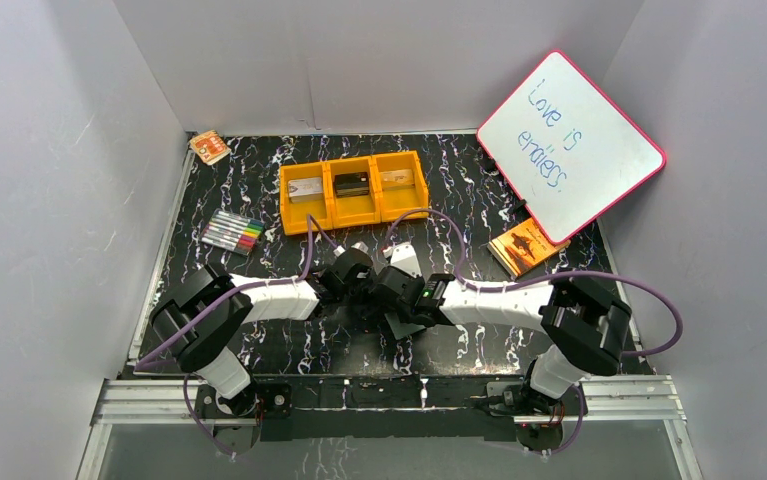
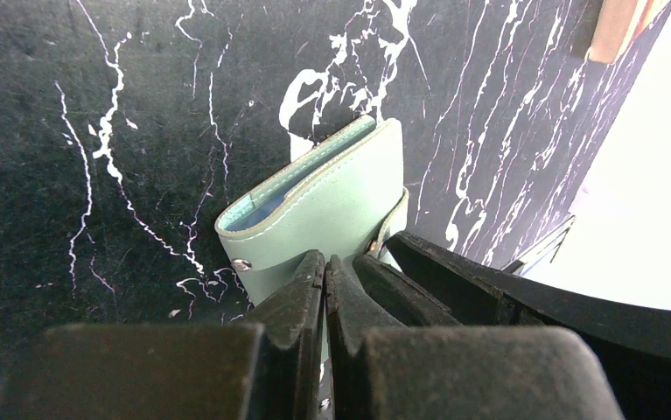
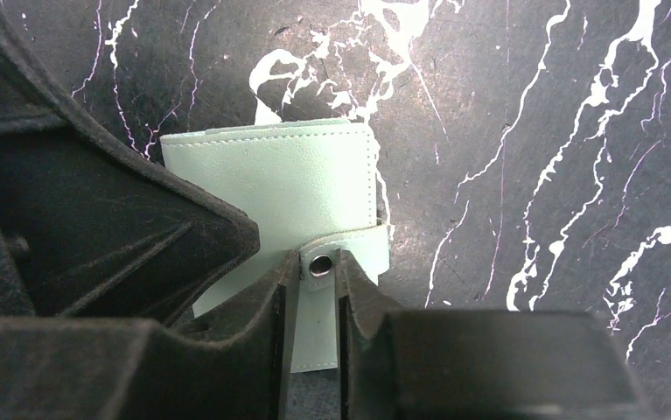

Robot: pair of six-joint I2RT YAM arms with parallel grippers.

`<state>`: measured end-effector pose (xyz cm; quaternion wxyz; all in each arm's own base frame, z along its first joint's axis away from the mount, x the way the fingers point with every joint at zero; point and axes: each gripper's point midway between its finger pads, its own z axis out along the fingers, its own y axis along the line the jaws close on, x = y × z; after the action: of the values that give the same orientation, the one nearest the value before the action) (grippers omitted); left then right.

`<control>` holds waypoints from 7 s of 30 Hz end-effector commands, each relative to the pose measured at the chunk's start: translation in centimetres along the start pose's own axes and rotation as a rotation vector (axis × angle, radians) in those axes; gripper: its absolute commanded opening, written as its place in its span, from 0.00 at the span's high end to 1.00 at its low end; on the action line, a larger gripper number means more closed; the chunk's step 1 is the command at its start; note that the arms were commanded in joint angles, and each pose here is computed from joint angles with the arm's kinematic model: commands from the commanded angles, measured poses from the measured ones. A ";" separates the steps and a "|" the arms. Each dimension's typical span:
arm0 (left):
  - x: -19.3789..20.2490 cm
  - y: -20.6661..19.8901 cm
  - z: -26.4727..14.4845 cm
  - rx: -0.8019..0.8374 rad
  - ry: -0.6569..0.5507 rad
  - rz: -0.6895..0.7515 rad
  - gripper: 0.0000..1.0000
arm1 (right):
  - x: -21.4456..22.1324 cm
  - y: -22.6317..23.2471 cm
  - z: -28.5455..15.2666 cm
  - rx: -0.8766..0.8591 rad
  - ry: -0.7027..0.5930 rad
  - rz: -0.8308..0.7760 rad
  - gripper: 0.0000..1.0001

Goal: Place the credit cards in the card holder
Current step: Open the card holder at the center of the board.

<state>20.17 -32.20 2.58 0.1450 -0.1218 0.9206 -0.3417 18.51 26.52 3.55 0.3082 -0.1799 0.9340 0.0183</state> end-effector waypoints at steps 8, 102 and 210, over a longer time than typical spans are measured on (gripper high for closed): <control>1.7 5.5 -0.1 -0.188 0.046 0.001 1.00 | -0.3 -1.9 -1.3 0.058 -0.020 0.023 1.00; 0.1 4.0 -5.9 -0.157 -0.047 0.120 1.00 | 2.0 -4.7 -6.2 -0.193 -0.048 0.404 0.85; 0.9 6.7 -4.8 -0.219 -0.023 0.179 0.98 | 3.4 4.6 -2.7 -0.488 0.167 0.254 0.57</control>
<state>16.91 -25.64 2.00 0.1693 -0.0655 0.9499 -0.2544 12.57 27.65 3.09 0.1766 -0.1307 0.9439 0.2467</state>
